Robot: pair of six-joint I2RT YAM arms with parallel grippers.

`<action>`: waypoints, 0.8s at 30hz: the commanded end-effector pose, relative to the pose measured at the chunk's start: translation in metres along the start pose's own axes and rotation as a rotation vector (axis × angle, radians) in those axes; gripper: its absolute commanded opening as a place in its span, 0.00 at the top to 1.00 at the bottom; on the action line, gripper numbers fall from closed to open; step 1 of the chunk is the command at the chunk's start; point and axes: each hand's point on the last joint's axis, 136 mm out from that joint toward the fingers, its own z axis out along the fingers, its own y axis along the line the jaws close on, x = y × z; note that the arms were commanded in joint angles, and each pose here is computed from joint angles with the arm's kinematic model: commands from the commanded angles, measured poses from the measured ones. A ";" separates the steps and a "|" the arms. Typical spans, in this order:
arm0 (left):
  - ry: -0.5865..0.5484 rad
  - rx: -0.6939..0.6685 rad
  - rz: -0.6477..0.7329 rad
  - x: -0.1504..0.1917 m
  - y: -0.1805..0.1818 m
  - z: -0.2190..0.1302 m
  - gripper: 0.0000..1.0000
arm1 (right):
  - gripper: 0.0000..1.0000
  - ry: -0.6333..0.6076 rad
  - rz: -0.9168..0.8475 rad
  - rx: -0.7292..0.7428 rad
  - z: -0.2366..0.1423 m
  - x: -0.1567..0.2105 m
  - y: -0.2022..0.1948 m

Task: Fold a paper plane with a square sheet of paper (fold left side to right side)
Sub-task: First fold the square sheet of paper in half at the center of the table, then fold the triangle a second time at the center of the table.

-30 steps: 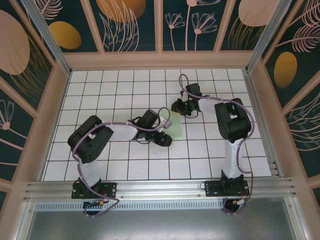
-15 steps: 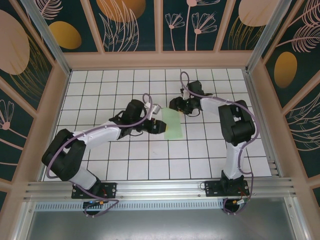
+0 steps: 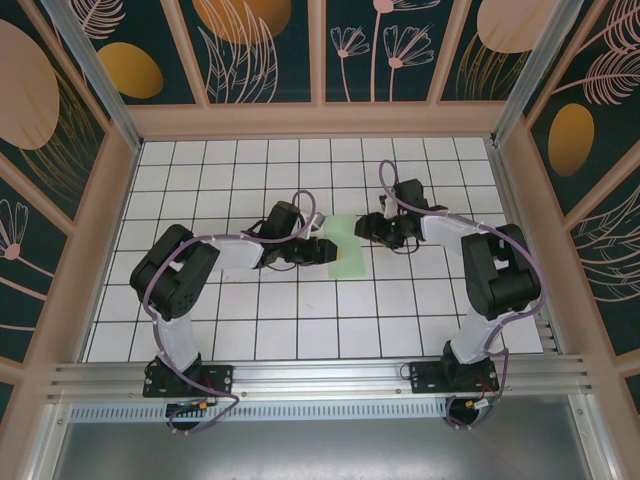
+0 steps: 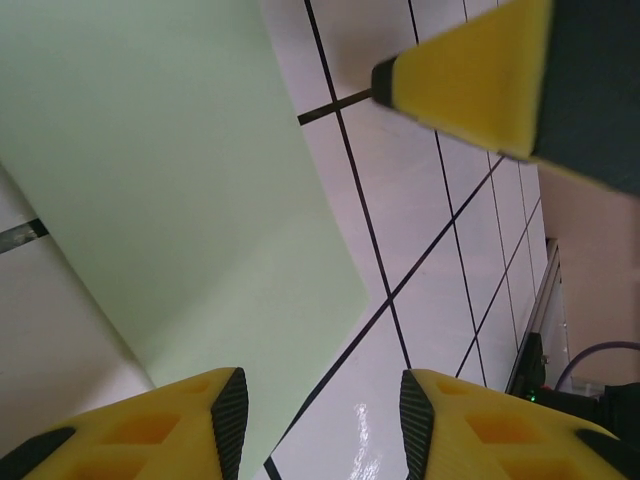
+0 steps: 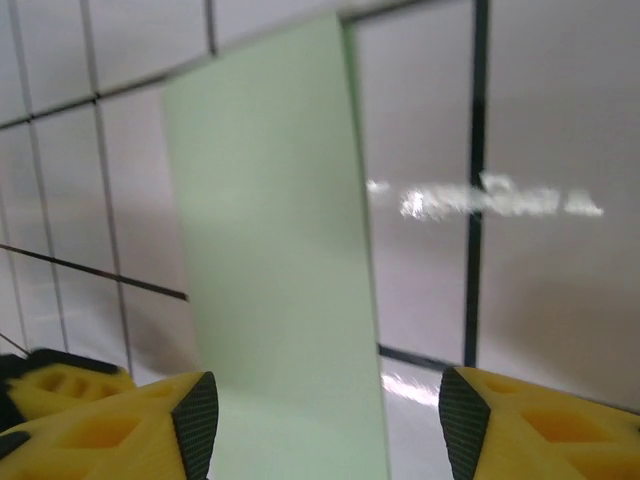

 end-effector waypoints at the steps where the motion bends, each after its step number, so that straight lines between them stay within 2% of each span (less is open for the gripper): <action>1: 0.009 0.035 0.026 -0.004 -0.008 0.007 0.53 | 0.37 0.010 0.007 -0.025 -0.006 0.008 0.007; 11: 0.057 -0.139 -0.014 0.016 0.036 0.013 0.56 | 0.36 0.046 0.029 -0.008 -0.005 0.023 0.002; 16: 0.057 -0.151 -0.016 0.023 0.040 0.008 0.58 | 0.36 0.092 0.037 -0.039 -0.001 0.031 0.011; 24: 0.053 -0.177 -0.026 0.028 0.047 0.007 0.63 | 0.37 0.108 0.052 0.032 0.007 0.034 0.008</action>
